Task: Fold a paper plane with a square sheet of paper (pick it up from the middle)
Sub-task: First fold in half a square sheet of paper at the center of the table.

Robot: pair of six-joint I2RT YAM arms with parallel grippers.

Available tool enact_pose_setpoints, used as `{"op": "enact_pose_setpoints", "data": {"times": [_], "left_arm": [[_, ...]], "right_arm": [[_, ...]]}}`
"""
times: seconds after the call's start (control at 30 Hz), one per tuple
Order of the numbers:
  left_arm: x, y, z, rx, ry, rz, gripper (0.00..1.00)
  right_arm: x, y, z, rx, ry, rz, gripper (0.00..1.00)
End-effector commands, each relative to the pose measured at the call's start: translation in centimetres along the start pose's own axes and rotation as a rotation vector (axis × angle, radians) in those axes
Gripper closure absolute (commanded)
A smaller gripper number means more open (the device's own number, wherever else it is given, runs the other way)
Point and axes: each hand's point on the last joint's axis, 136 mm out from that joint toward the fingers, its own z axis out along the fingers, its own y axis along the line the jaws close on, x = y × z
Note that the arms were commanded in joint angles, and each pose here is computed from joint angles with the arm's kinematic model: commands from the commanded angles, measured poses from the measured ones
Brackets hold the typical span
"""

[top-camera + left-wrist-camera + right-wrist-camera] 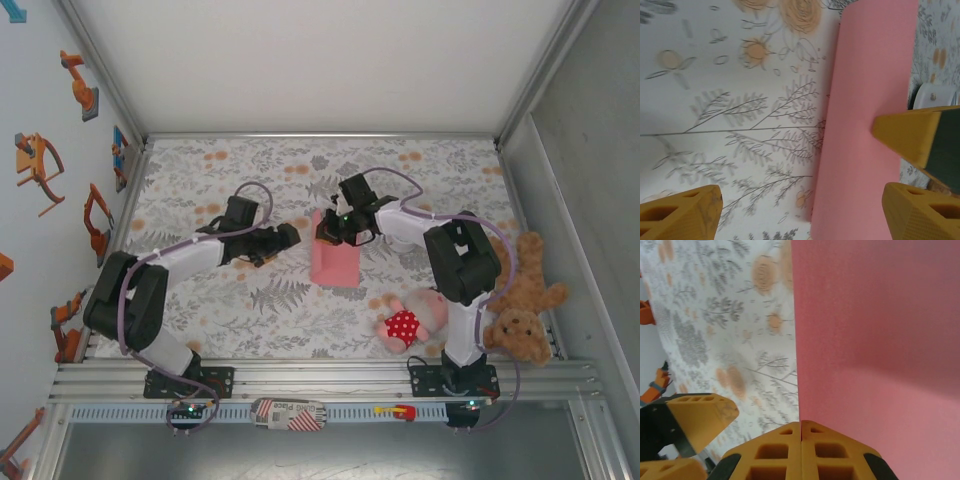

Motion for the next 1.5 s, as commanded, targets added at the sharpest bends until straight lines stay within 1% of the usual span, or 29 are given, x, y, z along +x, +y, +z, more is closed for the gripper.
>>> {"op": "enact_pose_setpoints", "data": {"times": [0.0, 0.13, 0.2, 0.37, 0.47, 0.6, 0.73, 0.83, 0.93, 1.17, 1.37, 1.47], "left_arm": [[-0.8, -1.3, 0.8, 0.008, -0.008, 0.011, 0.18], [-1.1, -0.7, 1.0, -0.024, -0.023, -0.009, 0.19], [-1.5, -0.1, 0.6, -0.059, -0.050, -0.016, 0.19], [-2.7, 1.5, -1.3, -0.080, -0.124, -0.077, 0.19], [-3.6, 2.8, -3.0, -0.060, -0.183, -0.137, 0.19], [-3.9, 3.9, -4.6, -0.028, -0.223, -0.177, 0.16], [-3.8, 3.9, -5.3, 0.001, -0.236, -0.182, 0.15], [-3.5, 3.8, -5.1, 0.025, -0.227, -0.181, 0.14], [-3.1, 3.8, -4.5, 0.042, -0.206, -0.188, 0.14], [-1.7, 3.5, -3.0, 0.052, -0.137, -0.164, 0.14], [-0.2, 2.7, -1.1, -0.008, -0.061, -0.090, 0.15], [0.2, 2.3, -0.4, -0.028, -0.039, -0.070, 0.17]], "right_arm": [[-0.8, -1.2, -0.5, 0.035, -0.050, -0.022, 1.00], [-0.6, -0.7, -0.9, 0.011, -0.045, -0.036, 1.00], [-0.5, 0.3, -1.1, -0.030, -0.039, -0.044, 1.00], [-0.5, 3.7, -1.0, -0.170, -0.024, -0.040, 1.00], [-0.3, 6.0, -0.7, -0.253, -0.008, -0.037, 1.00], [0.0, 9.1, -0.8, -0.389, 0.011, -0.035, 1.00], [0.1, 10.2, -1.2, -0.481, 0.015, -0.039, 1.00], [0.4, 8.8, 0.0, -0.454, 0.032, -0.014, 1.00], [0.7, 6.5, 1.3, -0.408, 0.040, 0.016, 1.00], [0.6, 2.9, 2.8, -0.261, 0.032, -0.025, 1.00], [0.2, 0.6, 3.4, -0.208, 0.022, -0.038, 1.00], [0.1, 0.4, 3.4, -0.197, 0.026, -0.048, 1.00]]}}
